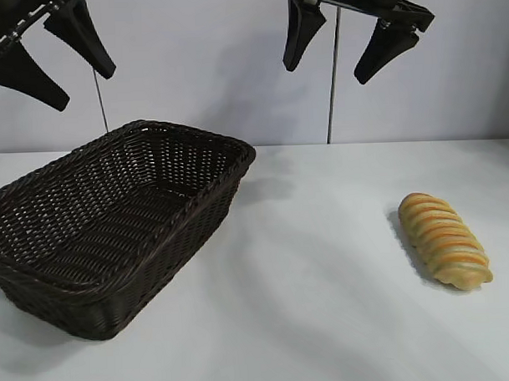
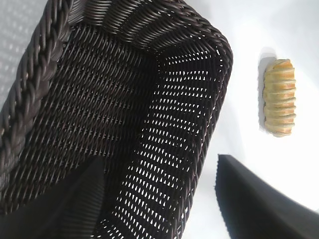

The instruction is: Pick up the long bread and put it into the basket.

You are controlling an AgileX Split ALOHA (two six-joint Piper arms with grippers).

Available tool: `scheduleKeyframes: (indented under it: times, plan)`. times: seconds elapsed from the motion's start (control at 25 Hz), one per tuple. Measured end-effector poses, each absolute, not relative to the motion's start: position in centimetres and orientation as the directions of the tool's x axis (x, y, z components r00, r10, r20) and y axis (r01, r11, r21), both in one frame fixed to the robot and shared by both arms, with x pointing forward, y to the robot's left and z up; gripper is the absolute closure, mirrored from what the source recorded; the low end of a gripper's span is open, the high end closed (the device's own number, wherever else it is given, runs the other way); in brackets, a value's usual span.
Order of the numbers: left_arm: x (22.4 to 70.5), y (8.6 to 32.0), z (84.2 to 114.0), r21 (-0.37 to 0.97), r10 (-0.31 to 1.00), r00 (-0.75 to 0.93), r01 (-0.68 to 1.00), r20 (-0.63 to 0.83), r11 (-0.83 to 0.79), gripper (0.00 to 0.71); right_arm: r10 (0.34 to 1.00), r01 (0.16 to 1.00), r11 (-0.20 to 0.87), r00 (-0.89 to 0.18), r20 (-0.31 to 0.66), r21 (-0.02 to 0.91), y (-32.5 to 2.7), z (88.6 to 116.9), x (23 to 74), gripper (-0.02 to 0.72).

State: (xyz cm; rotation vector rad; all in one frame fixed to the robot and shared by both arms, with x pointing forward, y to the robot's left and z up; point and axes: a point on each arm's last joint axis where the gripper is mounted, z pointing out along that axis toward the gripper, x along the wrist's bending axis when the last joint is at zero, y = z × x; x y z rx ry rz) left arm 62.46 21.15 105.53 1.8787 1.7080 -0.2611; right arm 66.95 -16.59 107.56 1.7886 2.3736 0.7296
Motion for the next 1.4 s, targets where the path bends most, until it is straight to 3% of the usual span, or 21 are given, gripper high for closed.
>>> scheduleKeyframes:
  times: [1.4]
  plan:
    - [62.8, 21.18, 105.62, 0.314, 0.847, 0.158, 0.949, -0.508, 0.011, 0.239, 0.925, 0.886, 0.204, -0.314, 0.216, 0.416, -16.59, 107.56, 66.95, 0.02]
